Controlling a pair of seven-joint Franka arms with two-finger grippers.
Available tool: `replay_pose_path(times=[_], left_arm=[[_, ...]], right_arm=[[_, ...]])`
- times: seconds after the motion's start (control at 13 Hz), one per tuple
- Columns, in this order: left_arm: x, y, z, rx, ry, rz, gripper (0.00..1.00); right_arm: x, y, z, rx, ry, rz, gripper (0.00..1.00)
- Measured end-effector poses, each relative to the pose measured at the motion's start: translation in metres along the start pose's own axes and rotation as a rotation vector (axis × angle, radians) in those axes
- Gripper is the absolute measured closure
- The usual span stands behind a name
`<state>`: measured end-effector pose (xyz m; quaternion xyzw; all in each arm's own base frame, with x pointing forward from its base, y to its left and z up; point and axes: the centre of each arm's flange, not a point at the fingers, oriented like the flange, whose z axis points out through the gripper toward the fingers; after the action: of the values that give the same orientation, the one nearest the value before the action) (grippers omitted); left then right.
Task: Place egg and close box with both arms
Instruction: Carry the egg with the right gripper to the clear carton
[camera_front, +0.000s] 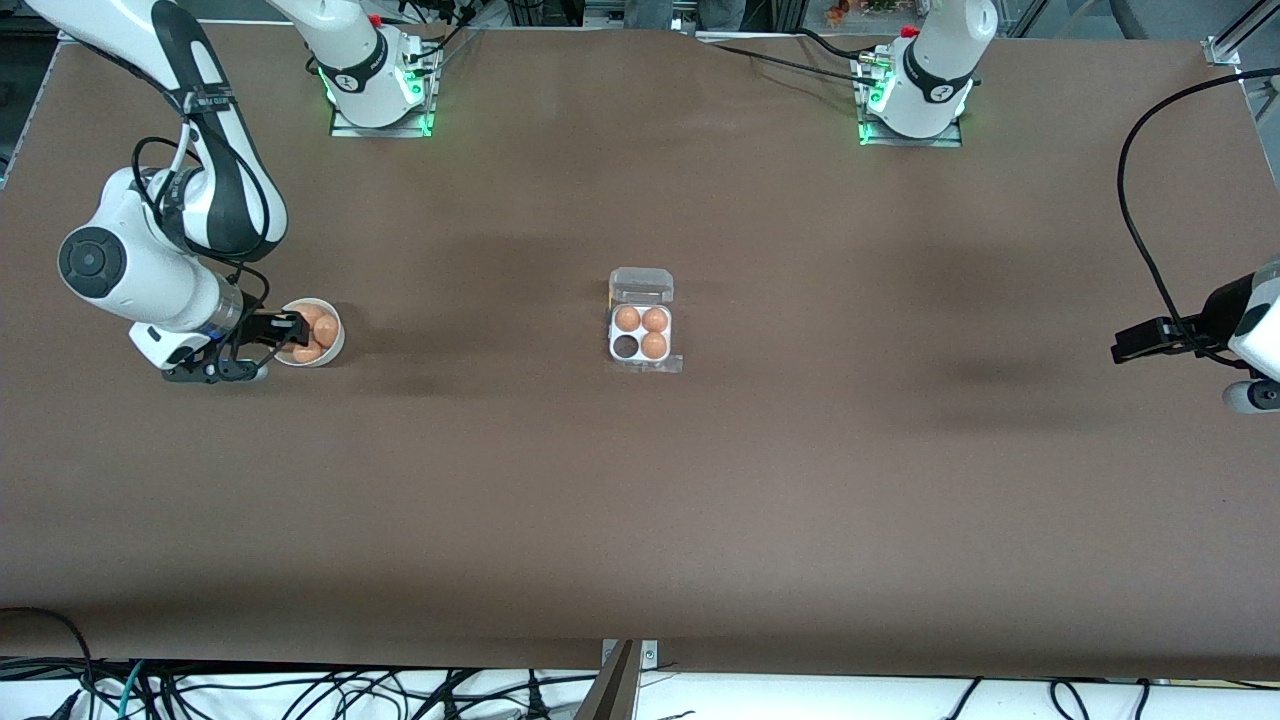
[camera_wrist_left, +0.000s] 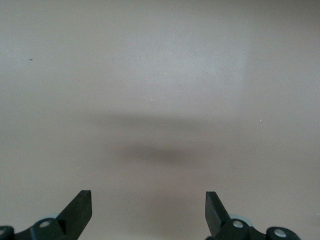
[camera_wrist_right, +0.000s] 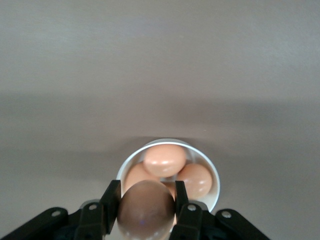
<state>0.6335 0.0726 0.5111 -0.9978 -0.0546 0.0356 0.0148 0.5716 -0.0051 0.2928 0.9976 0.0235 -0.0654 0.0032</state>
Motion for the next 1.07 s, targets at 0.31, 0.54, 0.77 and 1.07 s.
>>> replay_pose_path(times=[0.31,0.54,0.77,1.07], left_arm=[[0.000,0.000,0.000,0.000,0.000,0.000,0.00],[0.000,0.002,0.000,-0.001,0.000,0.004,0.00],[0.000,0.006,0.000,-0.001,0.000,0.010,0.00],[0.000,0.007,0.000,-0.001,0.000,0.011,0.00]], right_arm=[[0.016,-0.077,-0.048,-0.014,-0.014,0.052,0.52],[0.012,-0.166,-0.057,-0.029,0.005,0.110,0.52],[0.009,-0.261,-0.048,-0.041,0.024,0.171,0.52],[0.009,-0.360,-0.030,0.030,0.005,0.246,0.52]])
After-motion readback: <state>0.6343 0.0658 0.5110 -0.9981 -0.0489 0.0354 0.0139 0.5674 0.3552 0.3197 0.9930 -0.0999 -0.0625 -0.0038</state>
